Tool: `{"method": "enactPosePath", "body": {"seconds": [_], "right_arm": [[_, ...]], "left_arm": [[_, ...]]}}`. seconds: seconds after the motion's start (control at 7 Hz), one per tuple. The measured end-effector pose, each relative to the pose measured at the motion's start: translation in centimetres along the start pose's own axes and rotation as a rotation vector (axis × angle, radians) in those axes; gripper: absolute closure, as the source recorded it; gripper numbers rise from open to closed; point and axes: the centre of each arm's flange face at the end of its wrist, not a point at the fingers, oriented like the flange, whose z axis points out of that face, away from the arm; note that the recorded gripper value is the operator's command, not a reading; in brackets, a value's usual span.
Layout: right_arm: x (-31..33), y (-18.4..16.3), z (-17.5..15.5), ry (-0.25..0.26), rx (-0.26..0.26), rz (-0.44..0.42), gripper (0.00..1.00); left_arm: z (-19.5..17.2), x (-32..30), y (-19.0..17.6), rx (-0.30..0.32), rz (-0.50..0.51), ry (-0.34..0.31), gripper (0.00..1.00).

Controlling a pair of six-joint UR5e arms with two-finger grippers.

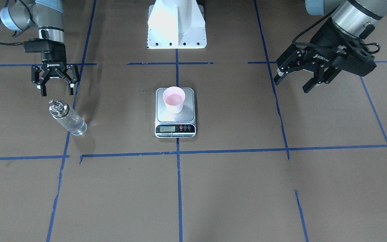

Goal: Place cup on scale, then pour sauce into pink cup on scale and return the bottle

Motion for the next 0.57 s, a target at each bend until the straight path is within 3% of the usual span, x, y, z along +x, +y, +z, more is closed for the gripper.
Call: {"method": "enactPosePath", "body": {"seconds": [0.57], "right_arm": [[9.1, 0.8, -2.1, -0.065, -0.179, -0.131, 0.0]], "left_arm": [[1.2, -4.6, 0.6, -0.029, 0.055, -0.056, 0.01]]}}
